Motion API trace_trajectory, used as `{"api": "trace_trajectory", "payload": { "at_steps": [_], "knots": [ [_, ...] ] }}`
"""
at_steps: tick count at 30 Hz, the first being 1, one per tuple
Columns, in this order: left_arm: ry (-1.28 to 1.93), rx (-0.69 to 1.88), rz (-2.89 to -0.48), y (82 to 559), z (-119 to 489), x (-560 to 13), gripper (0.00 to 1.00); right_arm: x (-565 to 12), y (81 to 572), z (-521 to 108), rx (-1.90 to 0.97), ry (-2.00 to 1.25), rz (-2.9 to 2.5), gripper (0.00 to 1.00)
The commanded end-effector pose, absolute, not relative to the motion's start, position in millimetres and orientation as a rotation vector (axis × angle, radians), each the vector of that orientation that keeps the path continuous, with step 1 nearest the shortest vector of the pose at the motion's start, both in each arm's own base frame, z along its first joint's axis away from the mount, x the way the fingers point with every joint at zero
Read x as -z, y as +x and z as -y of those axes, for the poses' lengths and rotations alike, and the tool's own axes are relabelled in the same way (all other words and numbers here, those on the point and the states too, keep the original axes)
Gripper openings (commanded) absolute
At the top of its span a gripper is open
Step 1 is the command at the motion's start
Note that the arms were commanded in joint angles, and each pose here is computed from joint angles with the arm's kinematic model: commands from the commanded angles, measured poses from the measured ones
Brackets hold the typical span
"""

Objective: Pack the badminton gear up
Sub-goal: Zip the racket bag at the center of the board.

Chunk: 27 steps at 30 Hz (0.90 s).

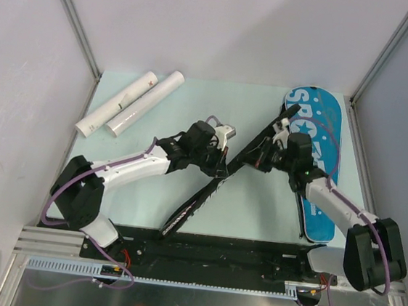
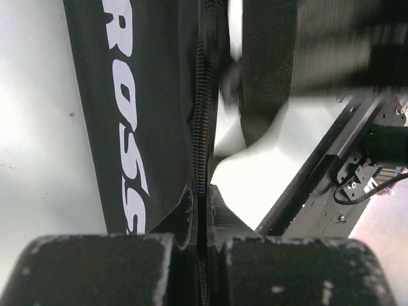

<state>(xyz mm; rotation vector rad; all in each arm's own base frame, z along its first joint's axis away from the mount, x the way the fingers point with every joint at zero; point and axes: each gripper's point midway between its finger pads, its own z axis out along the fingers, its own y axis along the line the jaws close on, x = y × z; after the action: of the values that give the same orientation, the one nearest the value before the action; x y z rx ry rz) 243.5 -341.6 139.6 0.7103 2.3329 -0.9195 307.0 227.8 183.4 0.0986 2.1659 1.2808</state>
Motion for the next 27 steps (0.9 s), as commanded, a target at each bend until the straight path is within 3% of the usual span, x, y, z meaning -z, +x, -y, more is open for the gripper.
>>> {"api": "trace_trajectory", "payload": {
  "at_steps": [1, 4, 5, 7, 12, 17, 20, 23, 27],
  "knots": [
    [0.681, 0.988, -2.203, 261.0, 362.9, -179.1, 0.00, -193.0, 256.7, -262.1, -1.385, 0.024, -2.145, 0.00],
    [0.687, 0.995, -2.202, 259.9, 364.0, -179.8, 0.00, -174.2, 239.2, -263.6, -1.345, 0.036, -2.204, 0.00],
    [0.679, 0.990, -2.208, 260.3, 362.7, -178.3, 0.00, -169.7, 238.8, -261.0, -1.331, 0.039, -2.222, 0.04],
    [0.673, 0.987, -2.211, 259.6, 361.1, -177.6, 0.00, -165.7, 240.9, -249.8, -1.321, 0.041, -2.245, 0.21],
    [0.663, 0.984, -2.220, 257.1, 357.9, -175.1, 0.00, -166.7, 249.6, -218.6, -1.281, 0.092, -2.242, 0.26],
    [0.669, 1.004, -2.230, 252.9, 358.2, -173.4, 0.00, -182.1, 259.0, -191.8, -1.258, 0.125, -2.190, 0.49],
    [0.658, 0.995, -2.235, 253.6, 357.0, -172.2, 0.00, -188.9, 262.4, -176.6, -1.209, 0.168, -2.176, 0.57],
    [0.647, 1.009, -2.243, 253.4, 358.9, -172.8, 0.00, -201.2, 262.6, -183.5, -1.227, 0.135, -2.126, 0.67],
    [0.646, 1.022, -2.256, 250.4, 359.7, -170.2, 0.00, -208.4, 260.0, -209.4, -1.291, 0.081, -2.108, 0.71]
  ]
}}
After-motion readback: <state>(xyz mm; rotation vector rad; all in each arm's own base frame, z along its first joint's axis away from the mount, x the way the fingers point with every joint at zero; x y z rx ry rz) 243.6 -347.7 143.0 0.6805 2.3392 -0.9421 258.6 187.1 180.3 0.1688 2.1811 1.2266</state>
